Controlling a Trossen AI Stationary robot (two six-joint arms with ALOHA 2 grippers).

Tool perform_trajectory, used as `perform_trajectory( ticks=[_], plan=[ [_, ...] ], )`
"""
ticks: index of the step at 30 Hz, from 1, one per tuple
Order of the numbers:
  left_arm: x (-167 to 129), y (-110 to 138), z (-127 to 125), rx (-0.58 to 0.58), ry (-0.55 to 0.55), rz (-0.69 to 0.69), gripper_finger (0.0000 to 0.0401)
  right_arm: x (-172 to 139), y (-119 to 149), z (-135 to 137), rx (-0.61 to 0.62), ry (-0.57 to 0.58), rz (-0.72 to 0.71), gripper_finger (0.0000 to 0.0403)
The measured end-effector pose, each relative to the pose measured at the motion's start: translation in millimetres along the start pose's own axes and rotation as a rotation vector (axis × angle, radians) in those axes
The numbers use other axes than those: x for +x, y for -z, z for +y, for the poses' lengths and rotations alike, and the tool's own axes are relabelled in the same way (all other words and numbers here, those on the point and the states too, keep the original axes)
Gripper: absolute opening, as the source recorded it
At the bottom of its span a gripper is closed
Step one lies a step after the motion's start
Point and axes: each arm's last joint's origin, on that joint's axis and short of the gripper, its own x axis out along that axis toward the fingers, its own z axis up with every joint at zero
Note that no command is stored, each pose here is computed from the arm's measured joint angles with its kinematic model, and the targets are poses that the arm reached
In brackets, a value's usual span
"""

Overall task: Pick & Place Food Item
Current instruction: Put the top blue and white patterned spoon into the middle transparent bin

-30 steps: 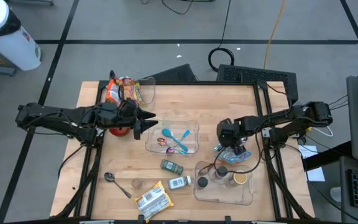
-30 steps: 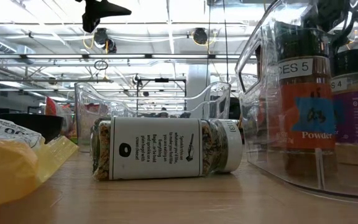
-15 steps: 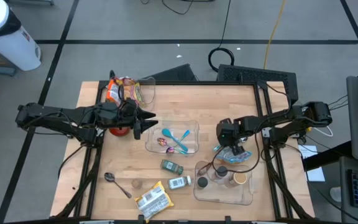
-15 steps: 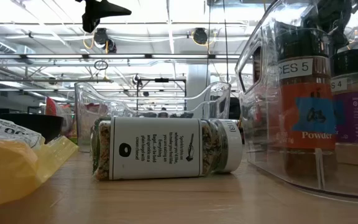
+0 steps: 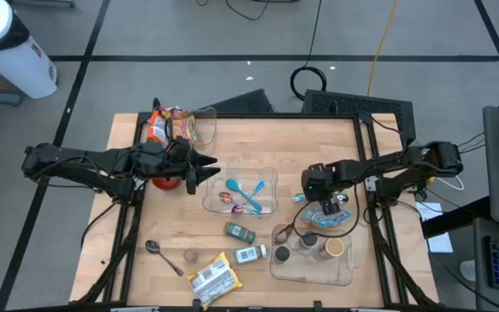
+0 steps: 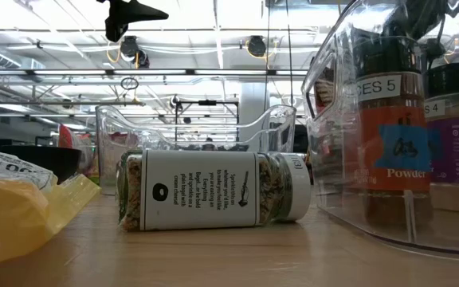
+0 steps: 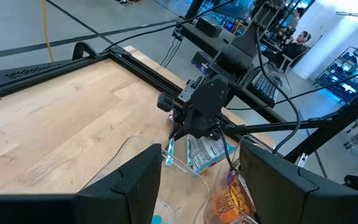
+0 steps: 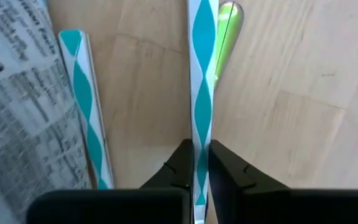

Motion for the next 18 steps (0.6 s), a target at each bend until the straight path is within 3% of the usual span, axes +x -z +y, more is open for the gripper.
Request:
perform_trajectory(
  ticks=[13,18],
  plan=[
    [0,-3,-2,0.001,0.019,-0.03,0.0225,-60,-23,-11,0.041,0.081,-0.147,0.0013],
    [0,-11,-3,0.026,0.045,-0.104,0.0225,-100,-28,-17,0.179,0.115,-0.327,0.0013]
  ],
)
